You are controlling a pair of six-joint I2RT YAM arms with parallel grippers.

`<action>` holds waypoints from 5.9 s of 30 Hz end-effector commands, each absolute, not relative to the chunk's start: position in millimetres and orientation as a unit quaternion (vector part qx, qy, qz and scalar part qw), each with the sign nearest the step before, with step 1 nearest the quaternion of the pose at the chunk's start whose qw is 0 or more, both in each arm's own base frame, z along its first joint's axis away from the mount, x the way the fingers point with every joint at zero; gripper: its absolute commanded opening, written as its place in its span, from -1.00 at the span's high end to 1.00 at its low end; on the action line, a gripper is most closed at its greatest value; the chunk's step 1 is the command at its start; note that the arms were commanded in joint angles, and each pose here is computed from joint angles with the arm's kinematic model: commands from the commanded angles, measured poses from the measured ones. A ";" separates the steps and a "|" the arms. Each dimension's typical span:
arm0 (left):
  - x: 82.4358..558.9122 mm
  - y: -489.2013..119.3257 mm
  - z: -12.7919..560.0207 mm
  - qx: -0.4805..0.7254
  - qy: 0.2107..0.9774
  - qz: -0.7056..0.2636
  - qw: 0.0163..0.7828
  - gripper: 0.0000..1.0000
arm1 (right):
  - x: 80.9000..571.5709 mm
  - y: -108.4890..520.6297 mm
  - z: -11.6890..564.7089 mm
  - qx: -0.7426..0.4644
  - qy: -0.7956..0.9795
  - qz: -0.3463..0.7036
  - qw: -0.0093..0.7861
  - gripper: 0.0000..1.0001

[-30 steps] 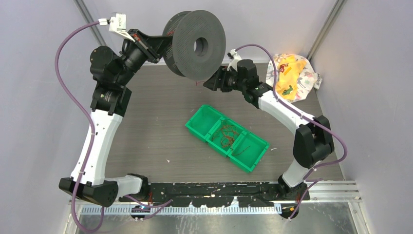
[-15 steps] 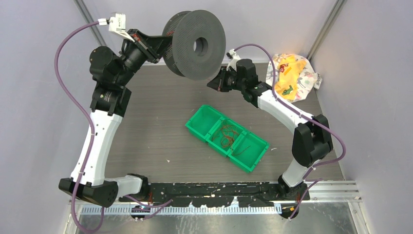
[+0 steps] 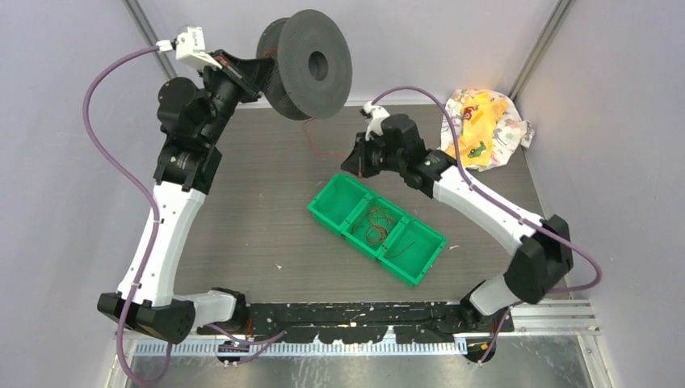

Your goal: Wrap the cables

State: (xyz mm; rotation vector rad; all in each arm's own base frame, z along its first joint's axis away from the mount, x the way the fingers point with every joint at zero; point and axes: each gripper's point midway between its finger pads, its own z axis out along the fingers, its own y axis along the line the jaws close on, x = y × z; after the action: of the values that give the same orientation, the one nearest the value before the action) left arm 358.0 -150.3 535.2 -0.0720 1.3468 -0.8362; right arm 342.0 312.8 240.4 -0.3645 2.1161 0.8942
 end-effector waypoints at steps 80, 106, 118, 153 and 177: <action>408.2 -226.7 422.1 -0.214 0.639 -0.547 0.496 0.99 | 347.0 220.9 378.7 -0.118 0.746 0.329 0.567 0.99; 504.2 -225.9 348.5 -0.287 0.511 -0.576 0.570 0.99 | 451.6 282.0 338.8 0.072 0.709 0.506 0.486 0.99; 550.7 -242.9 264.5 -0.298 0.527 -0.582 0.543 0.99 | 526.2 276.3 294.0 0.152 0.661 0.598 0.426 0.99; 584.3 -262.0 126.2 -0.307 0.622 -0.535 0.482 0.99 | 559.2 276.8 137.3 0.284 0.759 0.551 0.199 0.99; 580.0 -268.5 94.1 -0.308 0.660 -0.523 0.443 0.55 | 563.5 267.9 116.2 0.287 0.767 0.539 0.200 0.99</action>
State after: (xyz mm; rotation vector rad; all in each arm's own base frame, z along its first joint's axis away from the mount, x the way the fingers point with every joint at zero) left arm 588.4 -245.1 76.6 -0.8866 1.6215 -1.2278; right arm 554.1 258.7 77.3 0.9260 2.2200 1.4402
